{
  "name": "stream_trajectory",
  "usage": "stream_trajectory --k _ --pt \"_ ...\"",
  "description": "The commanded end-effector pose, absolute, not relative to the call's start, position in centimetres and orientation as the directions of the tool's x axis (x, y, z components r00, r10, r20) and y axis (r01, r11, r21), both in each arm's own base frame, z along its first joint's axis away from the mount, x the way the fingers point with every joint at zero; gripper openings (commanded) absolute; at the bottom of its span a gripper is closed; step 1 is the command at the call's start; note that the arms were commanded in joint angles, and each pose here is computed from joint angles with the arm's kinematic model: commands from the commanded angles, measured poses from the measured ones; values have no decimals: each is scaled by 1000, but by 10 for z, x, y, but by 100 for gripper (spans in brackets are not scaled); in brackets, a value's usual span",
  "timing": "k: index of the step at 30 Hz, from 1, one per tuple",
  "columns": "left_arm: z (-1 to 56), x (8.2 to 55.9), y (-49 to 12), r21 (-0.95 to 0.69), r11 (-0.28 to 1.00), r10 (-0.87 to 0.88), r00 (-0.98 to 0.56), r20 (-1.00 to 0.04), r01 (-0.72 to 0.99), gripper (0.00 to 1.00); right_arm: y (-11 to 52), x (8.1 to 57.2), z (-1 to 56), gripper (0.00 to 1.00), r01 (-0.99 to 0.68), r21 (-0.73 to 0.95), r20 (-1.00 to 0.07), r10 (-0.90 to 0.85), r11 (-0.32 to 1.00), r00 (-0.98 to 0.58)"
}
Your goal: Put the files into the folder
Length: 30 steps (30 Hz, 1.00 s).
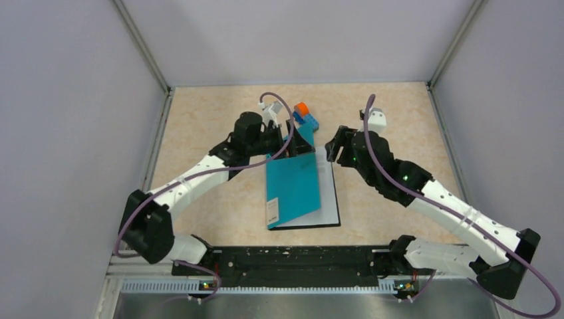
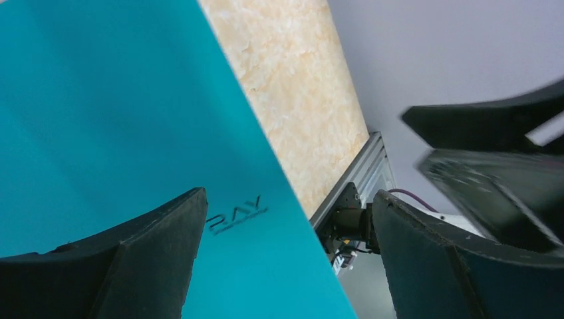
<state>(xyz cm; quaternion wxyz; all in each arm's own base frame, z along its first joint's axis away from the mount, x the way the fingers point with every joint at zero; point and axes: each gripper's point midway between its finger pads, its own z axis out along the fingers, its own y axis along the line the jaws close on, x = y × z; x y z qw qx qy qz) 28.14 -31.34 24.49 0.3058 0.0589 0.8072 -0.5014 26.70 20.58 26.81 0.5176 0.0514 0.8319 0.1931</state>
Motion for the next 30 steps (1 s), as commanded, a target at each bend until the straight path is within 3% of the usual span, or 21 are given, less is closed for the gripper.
stream_trajectory --k 1,7,15,22,30 --pt "241 297 -345 -766 466 -209 -786 -582 443 98 172 263 261 65 -51 279 -872 232 959 -431" --pt "169 293 -356 -745 553 -132 -844 -520 373 98 168 267 238 75 -33 238 -863 196 971 -465" --pt "159 299 -330 -619 687 -76 -810 -582 380 98 176 283 211 98 -27 216 -845 173 976 -506" --pt "185 312 -287 -534 786 -130 -761 -635 311 98 192 299 197 99 -6 235 -823 196 972 -533" --pt "236 319 -230 -388 883 -157 -613 -774 264 98 205 322 197 99 7 244 -842 215 970 -494"
